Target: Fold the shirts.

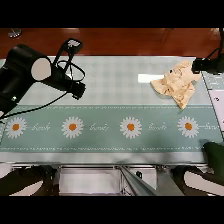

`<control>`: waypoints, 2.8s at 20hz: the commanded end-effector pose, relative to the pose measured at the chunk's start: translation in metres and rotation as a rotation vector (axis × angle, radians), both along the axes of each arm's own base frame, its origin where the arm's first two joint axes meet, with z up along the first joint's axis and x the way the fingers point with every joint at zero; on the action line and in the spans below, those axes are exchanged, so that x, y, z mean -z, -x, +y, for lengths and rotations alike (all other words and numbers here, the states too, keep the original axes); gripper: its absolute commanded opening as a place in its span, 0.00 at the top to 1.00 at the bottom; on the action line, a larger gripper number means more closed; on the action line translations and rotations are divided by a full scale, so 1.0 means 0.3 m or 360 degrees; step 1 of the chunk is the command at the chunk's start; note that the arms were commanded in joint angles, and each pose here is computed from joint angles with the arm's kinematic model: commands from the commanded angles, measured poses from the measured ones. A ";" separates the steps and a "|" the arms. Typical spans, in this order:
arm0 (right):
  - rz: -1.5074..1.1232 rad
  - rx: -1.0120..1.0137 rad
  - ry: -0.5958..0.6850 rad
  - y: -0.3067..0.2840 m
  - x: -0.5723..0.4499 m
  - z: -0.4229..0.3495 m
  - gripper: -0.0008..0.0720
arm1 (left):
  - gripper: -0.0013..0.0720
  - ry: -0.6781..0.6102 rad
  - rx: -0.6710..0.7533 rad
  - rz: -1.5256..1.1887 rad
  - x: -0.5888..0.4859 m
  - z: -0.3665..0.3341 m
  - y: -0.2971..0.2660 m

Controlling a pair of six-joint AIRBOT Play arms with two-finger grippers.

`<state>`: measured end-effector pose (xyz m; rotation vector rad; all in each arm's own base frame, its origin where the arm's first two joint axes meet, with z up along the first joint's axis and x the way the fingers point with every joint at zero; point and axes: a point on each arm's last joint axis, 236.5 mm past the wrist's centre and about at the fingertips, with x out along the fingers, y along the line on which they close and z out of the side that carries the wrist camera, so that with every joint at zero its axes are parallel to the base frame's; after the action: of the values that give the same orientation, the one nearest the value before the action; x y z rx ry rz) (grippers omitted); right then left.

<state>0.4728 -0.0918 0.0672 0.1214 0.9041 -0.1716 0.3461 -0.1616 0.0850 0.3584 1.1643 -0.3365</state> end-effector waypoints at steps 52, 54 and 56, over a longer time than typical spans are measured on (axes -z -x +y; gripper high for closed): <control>-0.0485 -0.1693 -0.0103 0.520 -0.765 1.150 0.95 | 0.02 0.0620 -0.0089 -0.1114 -1.122 0.261 0.414; -0.0300 -0.1961 -0.0055 0.610 -0.614 1.363 0.95 | 0.02 0.0600 -0.0098 -0.1064 -1.096 0.265 0.421; -0.0151 -0.2167 0.0074 0.712 -0.461 1.538 0.95 | 0.02 0.0585 -0.0102 -0.1033 -1.081 0.269 0.428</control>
<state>0.3046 0.3005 0.2712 -0.3488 0.6011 0.9361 0.2214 -0.0832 0.4230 0.0786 0.4023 -0.3429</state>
